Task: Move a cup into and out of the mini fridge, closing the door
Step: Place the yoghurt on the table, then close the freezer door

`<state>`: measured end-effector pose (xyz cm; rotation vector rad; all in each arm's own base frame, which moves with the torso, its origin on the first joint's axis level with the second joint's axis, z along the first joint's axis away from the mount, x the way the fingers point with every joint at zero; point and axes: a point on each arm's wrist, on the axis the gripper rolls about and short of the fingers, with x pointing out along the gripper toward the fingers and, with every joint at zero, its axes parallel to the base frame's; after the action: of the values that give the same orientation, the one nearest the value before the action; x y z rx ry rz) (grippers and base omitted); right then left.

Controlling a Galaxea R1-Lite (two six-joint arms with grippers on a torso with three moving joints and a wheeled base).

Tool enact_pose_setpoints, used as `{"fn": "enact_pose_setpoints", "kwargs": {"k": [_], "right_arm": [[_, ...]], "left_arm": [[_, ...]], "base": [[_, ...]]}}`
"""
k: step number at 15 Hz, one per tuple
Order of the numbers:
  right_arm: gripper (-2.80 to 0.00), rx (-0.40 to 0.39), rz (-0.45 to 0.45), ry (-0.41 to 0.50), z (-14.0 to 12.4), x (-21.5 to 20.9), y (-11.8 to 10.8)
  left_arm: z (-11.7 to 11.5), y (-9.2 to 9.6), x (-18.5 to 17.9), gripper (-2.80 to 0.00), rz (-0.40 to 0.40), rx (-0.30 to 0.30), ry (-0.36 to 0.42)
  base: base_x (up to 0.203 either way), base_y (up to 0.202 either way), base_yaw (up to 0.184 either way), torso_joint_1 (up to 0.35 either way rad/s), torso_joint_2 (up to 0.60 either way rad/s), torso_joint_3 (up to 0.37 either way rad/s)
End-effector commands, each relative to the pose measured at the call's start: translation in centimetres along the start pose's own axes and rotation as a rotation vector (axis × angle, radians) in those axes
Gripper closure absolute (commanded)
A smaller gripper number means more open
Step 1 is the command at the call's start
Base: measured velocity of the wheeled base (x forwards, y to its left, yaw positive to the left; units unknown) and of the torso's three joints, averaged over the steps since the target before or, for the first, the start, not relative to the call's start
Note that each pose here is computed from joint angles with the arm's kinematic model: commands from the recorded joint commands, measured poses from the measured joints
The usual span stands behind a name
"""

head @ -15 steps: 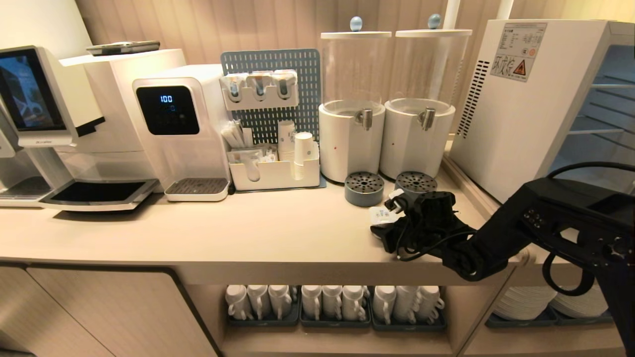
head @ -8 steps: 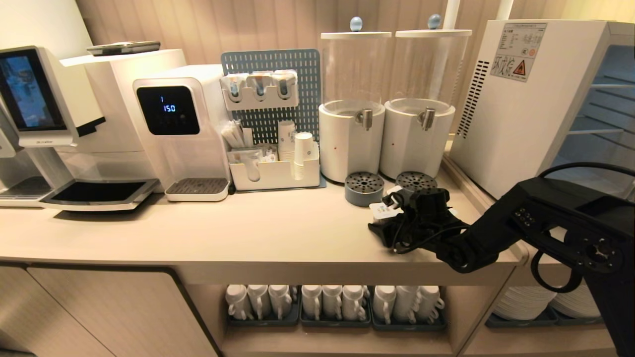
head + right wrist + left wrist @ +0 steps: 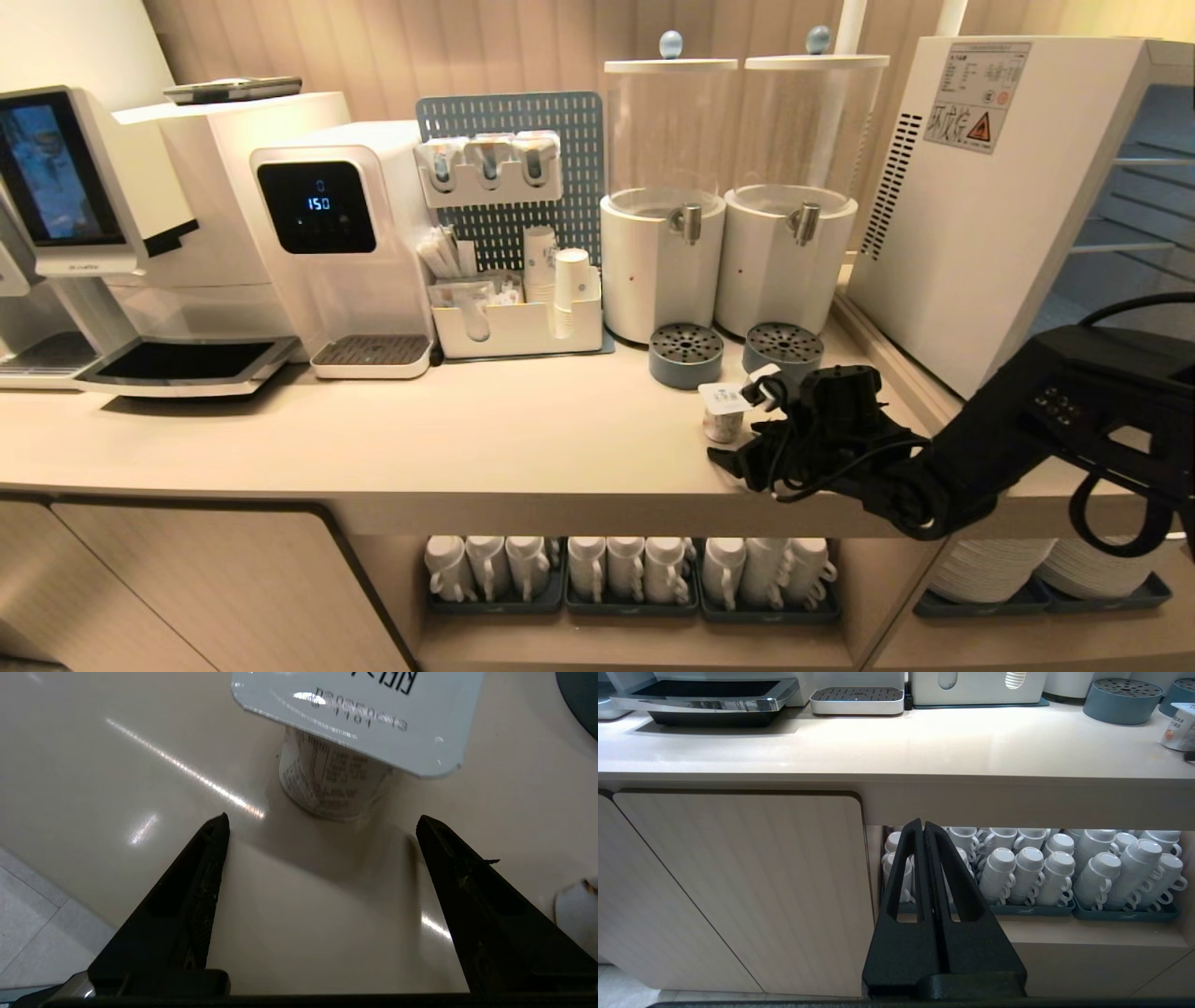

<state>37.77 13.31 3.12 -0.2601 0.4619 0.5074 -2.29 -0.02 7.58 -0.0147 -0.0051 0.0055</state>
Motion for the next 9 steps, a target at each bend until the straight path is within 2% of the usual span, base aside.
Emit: {"fn": "enact_pose_setpoints", "kwargs": {"k": [1,5,6,9], "right_arm": [[-2.80,-0.011,-0.012,-0.072,1.6,-3.9,0.2],[-2.80,-0.023,-0.034,-0.162,2.8,-11.0,0.9],[0.00,-0.026,-0.041,-0.193,3.2,-13.2,1.1],[0.00,-0.019,-0.073,-0.319,3.8,-21.1,2.0]], "left_arm": [[0.0,0.0,0.0,0.00,0.001,-0.001,0.000],[0.0,0.0,0.0,0.00,0.001,-0.001,0.000],[0.0,0.0,0.0,0.00,0.001,-0.001,0.000],[0.0,0.0,0.0,0.00,0.001,-0.001,0.000]], "base": [[0.000,0.000,0.000,0.000,0.00,0.000],[0.000,0.000,0.000,0.000,0.00,0.000],[0.000,0.000,0.000,0.000,0.00,0.000],[0.000,0.000,0.000,0.000,0.00,0.000]]}}
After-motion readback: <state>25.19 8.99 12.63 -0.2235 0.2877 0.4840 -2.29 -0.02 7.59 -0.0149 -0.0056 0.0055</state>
